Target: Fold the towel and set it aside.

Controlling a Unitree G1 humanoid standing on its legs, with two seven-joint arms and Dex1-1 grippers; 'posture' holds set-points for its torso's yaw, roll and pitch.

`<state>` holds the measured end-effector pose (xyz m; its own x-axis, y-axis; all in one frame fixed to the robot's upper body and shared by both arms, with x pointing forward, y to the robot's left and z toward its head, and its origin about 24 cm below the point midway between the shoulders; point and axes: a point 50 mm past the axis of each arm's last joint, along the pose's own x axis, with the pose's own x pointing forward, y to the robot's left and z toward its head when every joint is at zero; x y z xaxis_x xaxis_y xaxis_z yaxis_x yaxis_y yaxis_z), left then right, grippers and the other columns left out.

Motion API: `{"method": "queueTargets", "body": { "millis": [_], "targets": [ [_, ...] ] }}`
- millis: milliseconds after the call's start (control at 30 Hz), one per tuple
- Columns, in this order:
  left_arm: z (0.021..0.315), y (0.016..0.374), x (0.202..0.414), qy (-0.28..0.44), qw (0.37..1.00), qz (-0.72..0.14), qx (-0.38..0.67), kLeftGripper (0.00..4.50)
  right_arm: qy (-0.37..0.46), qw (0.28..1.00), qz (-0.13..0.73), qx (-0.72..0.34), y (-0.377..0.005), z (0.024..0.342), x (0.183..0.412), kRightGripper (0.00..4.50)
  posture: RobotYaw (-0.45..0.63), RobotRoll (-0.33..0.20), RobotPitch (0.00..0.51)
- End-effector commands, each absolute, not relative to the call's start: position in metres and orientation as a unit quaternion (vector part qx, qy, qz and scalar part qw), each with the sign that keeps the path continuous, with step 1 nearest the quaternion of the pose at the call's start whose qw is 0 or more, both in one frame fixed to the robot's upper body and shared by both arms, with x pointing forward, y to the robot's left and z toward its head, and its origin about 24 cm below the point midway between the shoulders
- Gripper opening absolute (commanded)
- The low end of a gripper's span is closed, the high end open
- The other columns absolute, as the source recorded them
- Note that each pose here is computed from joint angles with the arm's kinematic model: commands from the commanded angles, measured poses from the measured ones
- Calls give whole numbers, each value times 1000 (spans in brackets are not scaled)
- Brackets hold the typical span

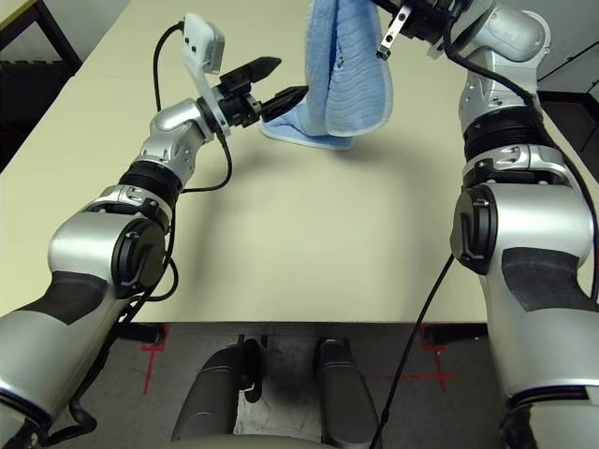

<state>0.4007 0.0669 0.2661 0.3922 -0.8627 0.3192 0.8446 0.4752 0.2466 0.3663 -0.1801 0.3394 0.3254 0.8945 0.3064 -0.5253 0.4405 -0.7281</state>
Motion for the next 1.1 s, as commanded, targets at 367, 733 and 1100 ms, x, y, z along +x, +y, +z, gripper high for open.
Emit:
{"method": "queueTargets", "body": {
  "millis": [367,733,1100],
  "targets": [
    [241,55,393,-145,788,-598,23,4500,-418,819,305,-248,-199,369,365,77,12,0,190],
    [230,62,390,-125,772,-623,18,4500,-426,829,276,-236,-205,376,365,77,13,0,192],
    [233,90,410,-126,882,-447,79,4500,-320,766,495,-256,-189,340,361,77,17,0,200]
  ]
}}
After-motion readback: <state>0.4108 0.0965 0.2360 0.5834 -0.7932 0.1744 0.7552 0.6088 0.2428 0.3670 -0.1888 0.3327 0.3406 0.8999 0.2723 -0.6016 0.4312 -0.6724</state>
